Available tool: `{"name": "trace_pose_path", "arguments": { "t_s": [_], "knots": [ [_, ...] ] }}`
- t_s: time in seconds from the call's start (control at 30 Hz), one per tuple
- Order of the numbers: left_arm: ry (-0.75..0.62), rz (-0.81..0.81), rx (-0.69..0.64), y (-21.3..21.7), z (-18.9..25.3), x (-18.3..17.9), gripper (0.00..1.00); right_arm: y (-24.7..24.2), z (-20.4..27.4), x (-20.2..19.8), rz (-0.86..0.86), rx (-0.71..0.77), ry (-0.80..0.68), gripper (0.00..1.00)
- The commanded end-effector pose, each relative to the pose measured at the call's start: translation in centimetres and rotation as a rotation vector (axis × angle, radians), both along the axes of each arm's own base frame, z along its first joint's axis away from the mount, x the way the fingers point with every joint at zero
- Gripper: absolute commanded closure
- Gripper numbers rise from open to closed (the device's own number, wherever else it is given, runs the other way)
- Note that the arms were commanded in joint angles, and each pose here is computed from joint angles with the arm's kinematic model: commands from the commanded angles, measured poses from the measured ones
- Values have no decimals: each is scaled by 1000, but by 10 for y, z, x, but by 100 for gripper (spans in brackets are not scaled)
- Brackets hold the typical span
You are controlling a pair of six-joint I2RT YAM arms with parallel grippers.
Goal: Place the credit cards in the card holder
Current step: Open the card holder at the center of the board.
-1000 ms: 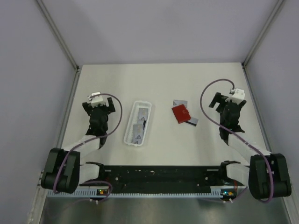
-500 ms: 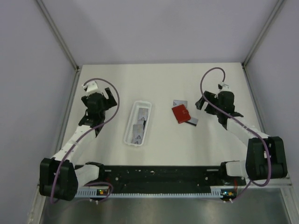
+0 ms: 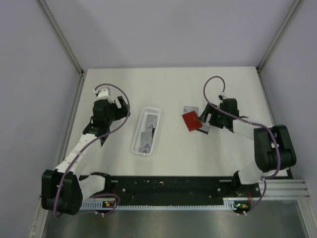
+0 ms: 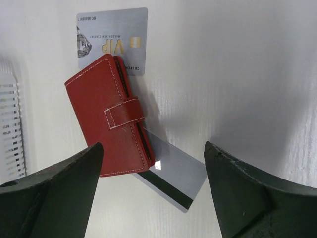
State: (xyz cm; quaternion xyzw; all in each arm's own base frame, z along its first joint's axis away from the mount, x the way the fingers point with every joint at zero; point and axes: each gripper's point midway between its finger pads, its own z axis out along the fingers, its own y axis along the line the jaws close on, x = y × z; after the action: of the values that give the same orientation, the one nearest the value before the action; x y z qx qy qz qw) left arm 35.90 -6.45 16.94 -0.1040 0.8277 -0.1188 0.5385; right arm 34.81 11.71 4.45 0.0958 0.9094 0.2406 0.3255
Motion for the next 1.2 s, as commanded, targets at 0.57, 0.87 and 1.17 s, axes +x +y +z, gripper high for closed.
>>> {"name": "trace_pose_path", "arguments": {
  "t_s": [0.57, 0.87, 1.17],
  "knots": [
    [-53, -208, -74, -45, 22, -6, 10, 44, -5, 19, 173, 46, 17, 41],
    [-57, -248, -74, -56, 28, -7, 10, 54, -12, 15, 221, 74, 61, 78],
    [-52, -323, -121, -77, 32, -18, 10, 57, 36, 11, 243, 83, -73, 100]
  ]
}}
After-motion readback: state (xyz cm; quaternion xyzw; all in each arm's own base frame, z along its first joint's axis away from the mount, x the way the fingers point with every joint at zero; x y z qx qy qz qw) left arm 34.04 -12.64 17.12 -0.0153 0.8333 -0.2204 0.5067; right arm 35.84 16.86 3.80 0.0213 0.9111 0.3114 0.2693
